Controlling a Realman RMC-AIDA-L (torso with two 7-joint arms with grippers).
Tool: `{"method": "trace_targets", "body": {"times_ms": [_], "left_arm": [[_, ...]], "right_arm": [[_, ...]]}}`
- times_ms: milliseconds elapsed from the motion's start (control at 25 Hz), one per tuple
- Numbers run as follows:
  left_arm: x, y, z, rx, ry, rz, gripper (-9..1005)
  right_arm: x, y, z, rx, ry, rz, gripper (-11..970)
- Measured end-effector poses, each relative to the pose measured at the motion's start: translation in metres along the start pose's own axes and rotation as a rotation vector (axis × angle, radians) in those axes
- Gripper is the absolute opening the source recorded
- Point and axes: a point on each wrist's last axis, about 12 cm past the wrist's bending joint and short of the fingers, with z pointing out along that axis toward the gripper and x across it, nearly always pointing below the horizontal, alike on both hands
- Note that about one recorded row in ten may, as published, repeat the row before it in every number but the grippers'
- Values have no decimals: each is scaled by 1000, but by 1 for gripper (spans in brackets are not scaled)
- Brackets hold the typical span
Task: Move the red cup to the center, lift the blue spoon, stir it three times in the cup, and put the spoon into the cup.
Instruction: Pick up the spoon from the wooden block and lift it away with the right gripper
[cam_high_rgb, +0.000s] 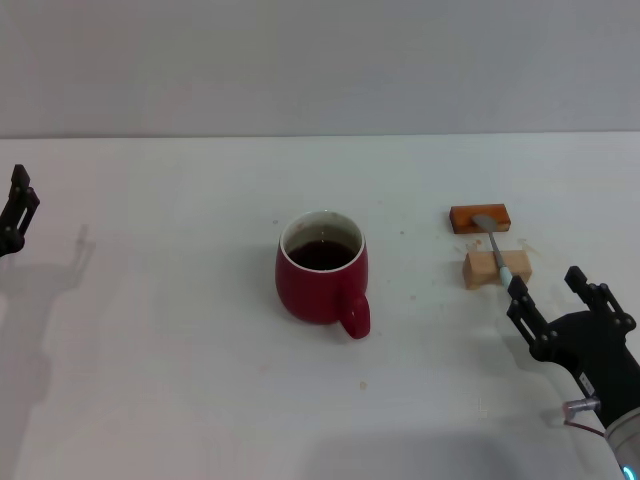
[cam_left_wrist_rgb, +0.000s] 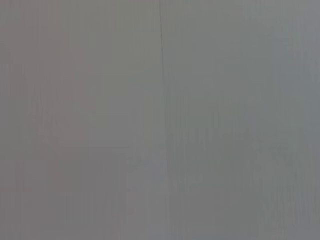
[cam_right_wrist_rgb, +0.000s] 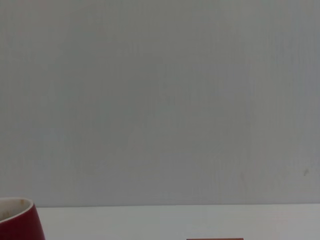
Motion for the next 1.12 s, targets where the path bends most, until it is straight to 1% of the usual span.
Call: {"method": "trace_targets", "body": {"times_ms": [200, 520, 1120], "left_arm": [[0, 0, 0, 1, 0, 0, 827], [0, -1, 0, 5, -3, 0, 827], [0, -1, 0, 5, -1, 0, 827]], "right_arm": [[0, 0, 1, -1, 5, -1, 710], [2, 2, 11, -20, 47, -7, 711], [3, 5, 16, -37, 75, -13, 710]]}}
